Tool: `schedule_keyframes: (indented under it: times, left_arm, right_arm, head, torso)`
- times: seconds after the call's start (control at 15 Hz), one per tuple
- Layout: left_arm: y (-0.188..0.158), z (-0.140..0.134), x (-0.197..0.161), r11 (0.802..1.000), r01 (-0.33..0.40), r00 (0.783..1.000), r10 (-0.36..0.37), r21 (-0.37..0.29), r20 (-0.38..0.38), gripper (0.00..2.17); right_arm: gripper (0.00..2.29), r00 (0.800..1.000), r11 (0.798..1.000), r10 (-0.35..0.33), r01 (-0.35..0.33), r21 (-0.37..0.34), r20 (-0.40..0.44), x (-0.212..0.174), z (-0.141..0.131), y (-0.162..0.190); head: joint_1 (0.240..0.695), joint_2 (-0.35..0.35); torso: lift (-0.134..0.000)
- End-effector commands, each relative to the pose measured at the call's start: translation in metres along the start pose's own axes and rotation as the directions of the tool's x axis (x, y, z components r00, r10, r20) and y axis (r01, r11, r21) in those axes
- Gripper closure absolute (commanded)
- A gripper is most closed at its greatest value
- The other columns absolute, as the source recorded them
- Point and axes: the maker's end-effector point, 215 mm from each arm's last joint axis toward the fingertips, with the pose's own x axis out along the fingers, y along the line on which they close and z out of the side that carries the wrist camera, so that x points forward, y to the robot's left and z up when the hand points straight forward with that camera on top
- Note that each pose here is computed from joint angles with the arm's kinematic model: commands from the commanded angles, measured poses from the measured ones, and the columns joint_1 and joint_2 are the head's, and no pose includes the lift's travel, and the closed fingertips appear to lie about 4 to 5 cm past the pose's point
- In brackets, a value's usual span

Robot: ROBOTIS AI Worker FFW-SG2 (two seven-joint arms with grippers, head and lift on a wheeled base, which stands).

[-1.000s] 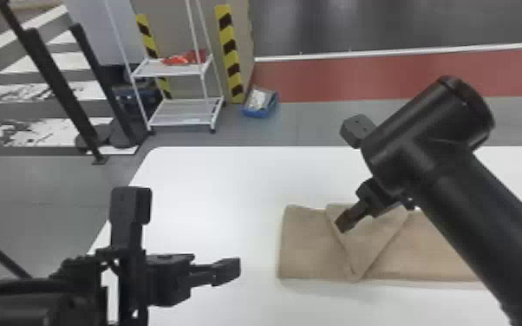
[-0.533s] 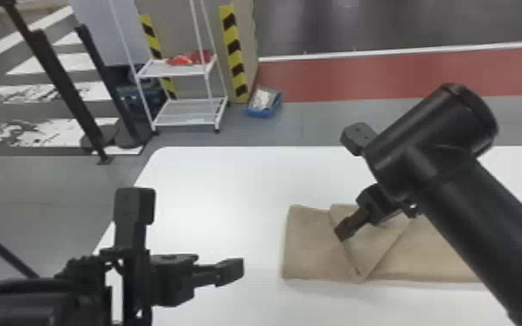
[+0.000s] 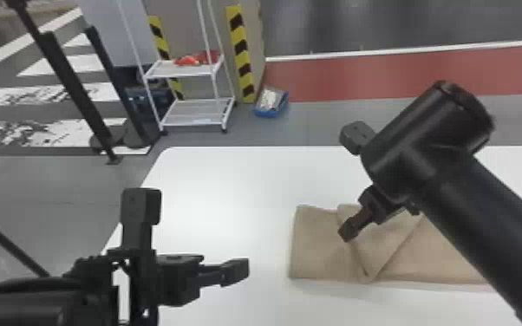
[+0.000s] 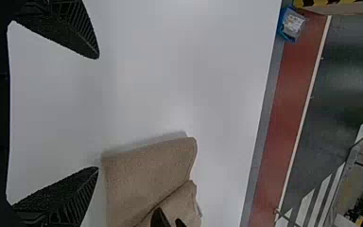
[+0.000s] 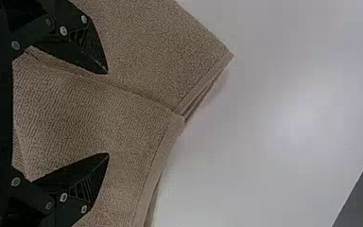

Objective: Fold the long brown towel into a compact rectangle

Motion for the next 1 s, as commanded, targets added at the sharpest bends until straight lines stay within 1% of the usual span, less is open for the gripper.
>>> schedule_keyframes:
  times: [0.0,0.2,0.53,0.73,0.93]
  left_arm:
    - [0.001,-0.002,0.000,1.000,-0.001,1.000,0.001,-0.004,-0.006,0.04]
    - [0.001,-0.003,0.000,1.000,0.005,1.000,-0.005,-0.009,-0.007,0.04]
    - [0.004,-0.004,-0.001,1.000,0.000,1.000,0.000,-0.013,-0.006,0.04]
    - [0.004,-0.004,-0.001,1.000,0.000,1.000,0.000,-0.014,-0.007,0.04]
    - [0.003,-0.004,-0.001,1.000,0.002,1.000,-0.002,-0.014,-0.007,0.04]
  right_arm:
    - [0.31,1.000,1.000,-0.011,0.010,-0.018,-0.011,-0.003,0.004,-0.001]
    - [0.31,0.999,0.999,-0.022,0.021,-0.026,-0.048,0.001,-0.005,-0.004]
    - [0.34,0.998,0.999,-0.021,0.018,-0.050,-0.067,0.004,-0.008,0.000]
    - [0.51,0.998,0.999,-0.010,0.006,-0.053,-0.064,0.005,-0.009,0.005]
    - [0.91,0.999,0.998,-0.006,0.004,-0.060,-0.036,0.001,-0.003,0.010]
  head:
    - [0.695,0.226]
    - [0.695,0.225]
    - [0.695,0.224]
    - [0.695,0.227]
    - [0.695,0.231]
  torso:
    - [-0.124]
    - [-0.124]
    - [-0.124]
    - [-0.124]
    - [-0.124]
